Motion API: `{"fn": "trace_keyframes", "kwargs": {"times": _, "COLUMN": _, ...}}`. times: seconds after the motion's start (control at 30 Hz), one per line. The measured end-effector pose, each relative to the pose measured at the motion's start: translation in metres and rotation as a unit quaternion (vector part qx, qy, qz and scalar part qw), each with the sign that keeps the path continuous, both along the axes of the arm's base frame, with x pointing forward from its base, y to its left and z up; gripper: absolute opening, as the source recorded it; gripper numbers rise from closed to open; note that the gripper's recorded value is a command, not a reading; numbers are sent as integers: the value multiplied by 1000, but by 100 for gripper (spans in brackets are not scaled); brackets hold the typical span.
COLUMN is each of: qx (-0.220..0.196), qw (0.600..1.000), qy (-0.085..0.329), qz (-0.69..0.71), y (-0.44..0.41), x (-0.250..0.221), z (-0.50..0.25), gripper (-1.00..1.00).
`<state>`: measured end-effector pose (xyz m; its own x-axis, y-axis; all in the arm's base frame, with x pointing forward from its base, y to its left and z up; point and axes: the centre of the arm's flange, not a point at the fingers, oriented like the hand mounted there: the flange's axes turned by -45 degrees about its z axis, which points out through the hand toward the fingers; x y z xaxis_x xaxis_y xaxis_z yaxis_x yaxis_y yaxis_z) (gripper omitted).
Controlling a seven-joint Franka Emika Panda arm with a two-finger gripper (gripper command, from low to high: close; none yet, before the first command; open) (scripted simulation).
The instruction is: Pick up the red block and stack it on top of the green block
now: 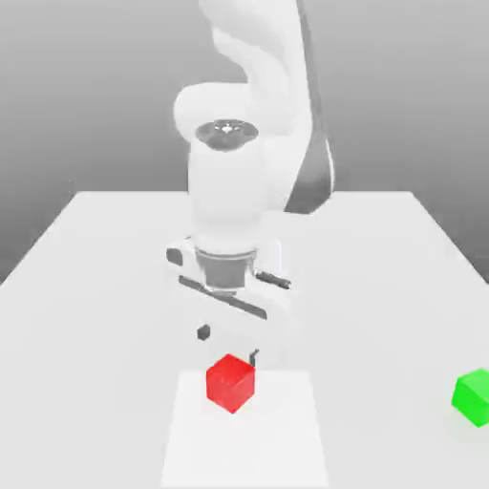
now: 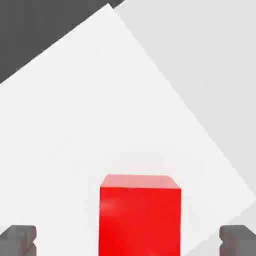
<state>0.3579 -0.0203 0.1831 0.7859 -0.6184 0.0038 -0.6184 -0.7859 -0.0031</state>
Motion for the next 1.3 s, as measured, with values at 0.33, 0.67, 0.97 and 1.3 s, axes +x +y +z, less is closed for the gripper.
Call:
{"fn": "trace_keyframes", "kwargs": {"times": 0.33, "qx": 0, "qw": 1000, "qy": 2, "qz": 0, "y": 1, "x": -3, "z": -39, "gripper": -100}}
{"fn": "trace_keyframes", "kwargs": {"times": 0.67, "qx": -1, "qw": 999, "qy": 4, "qz": 52, "y": 39, "x": 11, "z": 27, "gripper": -100}}
{"fn": "trace_keyframes", "kwargs": {"times": 0.97, "qx": -3, "qw": 954, "qy": 7, "qz": 300, "y": 279, "x": 30, "z": 52, "gripper": -100}}
{"fn": "trace_keyframes", "kwargs": {"times": 1.3, "qx": 0, "qw": 931, "qy": 1, "qz": 366, "y": 355, "x": 9, "z": 7, "gripper": 100}}
